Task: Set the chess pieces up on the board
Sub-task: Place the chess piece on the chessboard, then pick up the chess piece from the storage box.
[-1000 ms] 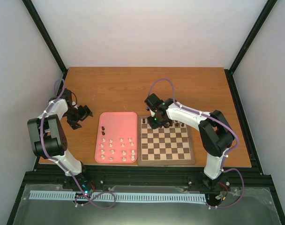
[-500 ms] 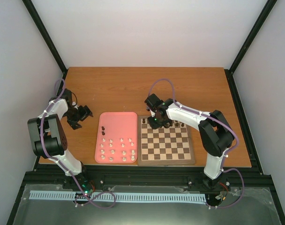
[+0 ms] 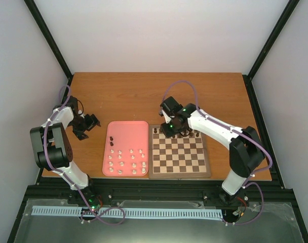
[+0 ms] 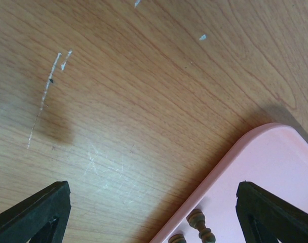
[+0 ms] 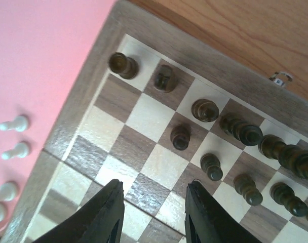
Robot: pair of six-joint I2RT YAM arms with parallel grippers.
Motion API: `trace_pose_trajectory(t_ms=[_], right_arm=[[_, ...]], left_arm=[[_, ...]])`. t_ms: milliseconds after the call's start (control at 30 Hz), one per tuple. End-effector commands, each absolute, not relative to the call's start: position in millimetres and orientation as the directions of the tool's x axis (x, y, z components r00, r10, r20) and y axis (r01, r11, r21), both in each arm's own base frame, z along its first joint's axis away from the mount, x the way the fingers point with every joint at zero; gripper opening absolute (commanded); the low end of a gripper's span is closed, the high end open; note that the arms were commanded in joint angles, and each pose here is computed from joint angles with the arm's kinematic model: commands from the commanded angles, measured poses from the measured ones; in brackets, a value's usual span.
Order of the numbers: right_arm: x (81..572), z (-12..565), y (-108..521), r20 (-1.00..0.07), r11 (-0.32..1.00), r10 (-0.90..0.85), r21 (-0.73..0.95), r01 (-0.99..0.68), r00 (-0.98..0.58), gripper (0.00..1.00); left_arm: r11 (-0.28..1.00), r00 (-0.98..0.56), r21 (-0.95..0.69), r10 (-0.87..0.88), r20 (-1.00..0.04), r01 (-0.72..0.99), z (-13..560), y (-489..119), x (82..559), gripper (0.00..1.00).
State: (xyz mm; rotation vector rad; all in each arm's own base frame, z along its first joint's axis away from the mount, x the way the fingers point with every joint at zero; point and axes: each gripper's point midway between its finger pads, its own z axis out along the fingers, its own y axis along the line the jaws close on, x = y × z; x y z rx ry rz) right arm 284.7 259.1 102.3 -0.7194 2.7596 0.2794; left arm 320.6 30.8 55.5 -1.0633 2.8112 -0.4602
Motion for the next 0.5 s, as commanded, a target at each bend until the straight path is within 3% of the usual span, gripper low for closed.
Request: trace_pose_trajectory(t_ms=[0,233,467], right_arm=[[279,144,271,-0.374,0.813,-0.475,0.161,-0.560,-0.797,0.34],[305,177,339,-0.469,0.705,-0.542,0.199,-0.681,-0.698,0.35],[318,165,449,-0.512,0.552,-0.613,0.266,-0.790,-0.601,0.35]], left_arm=[[0.713,-0.754,-0.330,-0.656,-0.002,-0.619,59,30,328,1.00],[0.710,-0.752,-0.336,-0.659,-0.006,-0.619,59,30,328,1.00],[0.707,-0.752,-0.342,-0.660,-0.005,-0.619,59,28,326,1.00]])
